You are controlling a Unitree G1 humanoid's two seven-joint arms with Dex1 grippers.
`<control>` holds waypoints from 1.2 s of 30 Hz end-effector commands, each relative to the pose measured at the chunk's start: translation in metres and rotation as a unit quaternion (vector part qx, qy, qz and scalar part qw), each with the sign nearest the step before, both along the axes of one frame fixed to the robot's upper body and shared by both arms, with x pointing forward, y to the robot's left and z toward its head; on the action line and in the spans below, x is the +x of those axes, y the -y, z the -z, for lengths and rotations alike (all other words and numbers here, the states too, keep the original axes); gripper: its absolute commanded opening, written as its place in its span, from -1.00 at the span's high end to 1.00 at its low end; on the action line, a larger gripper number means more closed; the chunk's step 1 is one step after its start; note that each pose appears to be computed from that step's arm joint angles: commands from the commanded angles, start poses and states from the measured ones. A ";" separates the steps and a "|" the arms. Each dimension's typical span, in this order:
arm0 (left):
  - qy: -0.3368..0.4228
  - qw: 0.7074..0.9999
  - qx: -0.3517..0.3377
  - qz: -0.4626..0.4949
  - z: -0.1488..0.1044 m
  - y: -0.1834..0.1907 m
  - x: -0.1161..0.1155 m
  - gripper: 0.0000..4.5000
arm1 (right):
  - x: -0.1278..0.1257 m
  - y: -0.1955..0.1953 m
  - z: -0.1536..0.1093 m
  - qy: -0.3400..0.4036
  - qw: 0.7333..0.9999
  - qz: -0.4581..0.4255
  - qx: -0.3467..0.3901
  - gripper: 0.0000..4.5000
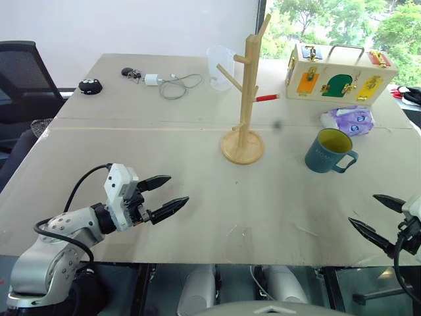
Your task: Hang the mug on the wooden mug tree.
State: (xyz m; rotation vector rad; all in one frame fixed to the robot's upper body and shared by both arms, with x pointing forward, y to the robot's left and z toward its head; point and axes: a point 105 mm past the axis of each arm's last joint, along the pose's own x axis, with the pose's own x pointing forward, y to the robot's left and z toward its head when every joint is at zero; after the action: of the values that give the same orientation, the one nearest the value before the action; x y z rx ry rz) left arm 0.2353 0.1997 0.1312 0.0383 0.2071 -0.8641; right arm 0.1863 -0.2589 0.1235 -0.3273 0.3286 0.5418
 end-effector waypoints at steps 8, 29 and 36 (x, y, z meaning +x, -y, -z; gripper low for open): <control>0.046 0.991 -0.065 0.110 -0.047 0.025 -0.002 -1.00 | 0.035 -0.017 -0.012 0.055 0.990 0.132 0.002 -0.96; 0.092 0.973 -0.028 0.208 -0.059 0.054 -0.022 -1.00 | 0.086 -0.012 0.014 0.087 0.945 0.308 0.068 -0.17; 0.090 0.970 -0.021 0.224 -0.062 0.059 -0.026 -1.00 | 0.103 -0.014 0.011 0.097 0.939 0.317 0.088 -0.17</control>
State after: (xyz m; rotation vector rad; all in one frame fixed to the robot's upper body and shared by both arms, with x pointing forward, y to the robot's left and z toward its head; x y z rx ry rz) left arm 0.2154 0.1465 0.1851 0.0948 0.0344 -1.2739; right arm 0.2860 -0.2440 0.1006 -0.0750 0.2287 -0.0872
